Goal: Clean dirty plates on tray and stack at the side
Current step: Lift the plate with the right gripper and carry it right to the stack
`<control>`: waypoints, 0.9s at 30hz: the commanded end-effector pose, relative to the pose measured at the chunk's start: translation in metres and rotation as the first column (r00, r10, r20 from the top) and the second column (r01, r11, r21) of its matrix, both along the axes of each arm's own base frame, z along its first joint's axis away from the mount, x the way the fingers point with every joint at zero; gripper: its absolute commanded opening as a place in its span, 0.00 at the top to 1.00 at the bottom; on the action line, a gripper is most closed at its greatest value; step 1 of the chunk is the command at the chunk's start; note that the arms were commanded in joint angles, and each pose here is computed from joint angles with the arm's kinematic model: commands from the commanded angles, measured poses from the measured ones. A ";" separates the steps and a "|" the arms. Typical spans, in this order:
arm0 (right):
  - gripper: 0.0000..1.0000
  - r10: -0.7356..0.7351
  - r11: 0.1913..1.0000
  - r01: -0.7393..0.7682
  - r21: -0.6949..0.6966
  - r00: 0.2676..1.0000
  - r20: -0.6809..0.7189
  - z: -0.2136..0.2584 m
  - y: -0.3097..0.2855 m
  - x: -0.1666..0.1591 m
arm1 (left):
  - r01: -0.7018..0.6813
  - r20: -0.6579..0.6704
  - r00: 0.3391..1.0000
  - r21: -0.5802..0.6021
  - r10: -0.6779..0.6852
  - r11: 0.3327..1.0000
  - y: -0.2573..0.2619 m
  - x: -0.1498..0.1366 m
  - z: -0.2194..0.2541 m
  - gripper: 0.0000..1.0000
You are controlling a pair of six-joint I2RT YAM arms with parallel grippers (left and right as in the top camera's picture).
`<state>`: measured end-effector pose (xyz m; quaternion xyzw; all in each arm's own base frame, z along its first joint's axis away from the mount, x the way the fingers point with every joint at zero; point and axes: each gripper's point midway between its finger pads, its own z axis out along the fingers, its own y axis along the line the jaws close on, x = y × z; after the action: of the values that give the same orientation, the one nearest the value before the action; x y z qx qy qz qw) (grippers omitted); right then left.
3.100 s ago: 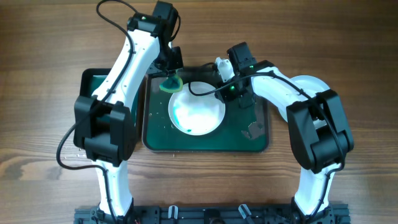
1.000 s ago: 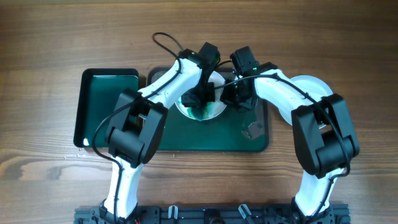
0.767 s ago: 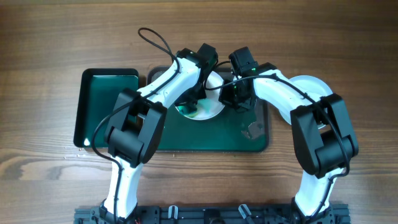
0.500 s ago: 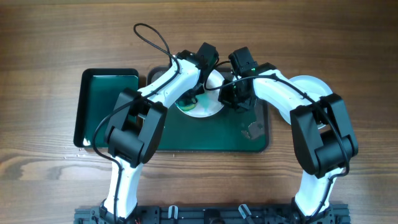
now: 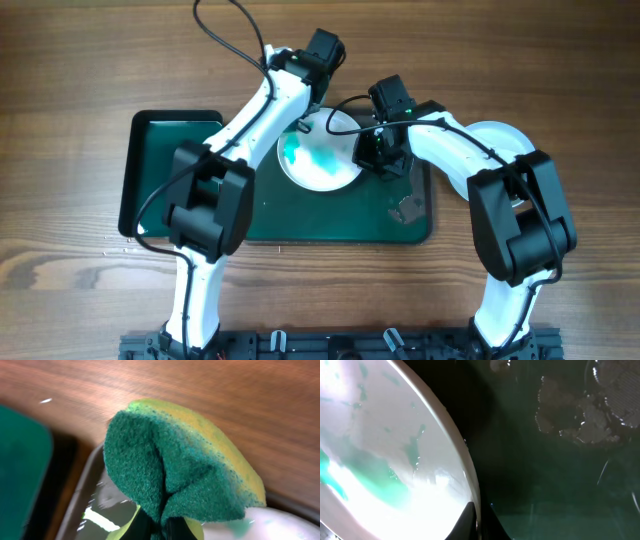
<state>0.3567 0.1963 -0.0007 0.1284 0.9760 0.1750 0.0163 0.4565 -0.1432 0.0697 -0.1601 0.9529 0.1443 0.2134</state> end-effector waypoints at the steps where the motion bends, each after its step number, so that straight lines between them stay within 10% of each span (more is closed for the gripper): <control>1: 0.96 0.070 0.992 -0.071 -0.103 0.997 -0.018 -0.024 -0.021 -0.007 | -0.002 -0.085 0.996 -0.094 -0.006 0.996 0.015 -0.019 0.029 0.96; 6: 0.96 0.143 0.974 -0.115 -0.195 0.980 0.138 0.028 -0.034 0.007 | 0.061 -0.332 0.925 -0.356 -0.187 0.932 0.004 -0.062 0.018 0.96; 11: 0.96 0.206 0.883 -0.041 -0.467 0.929 0.308 0.090 -0.060 0.011 | 0.059 -0.345 0.917 -0.379 -0.200 0.924 0.006 -0.064 0.018 0.96; 27: 0.96 0.585 0.265 0.375 -0.888 0.670 0.457 0.253 -0.077 -0.037 | 0.069 -0.326 0.923 -0.383 -0.205 0.921 0.004 -0.059 0.018 0.96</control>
<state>0.3202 0.1268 0.2083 -0.0466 0.8454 -0.3354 0.4130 0.3934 -0.1342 0.0710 -0.1105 0.9938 -0.0061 -0.0080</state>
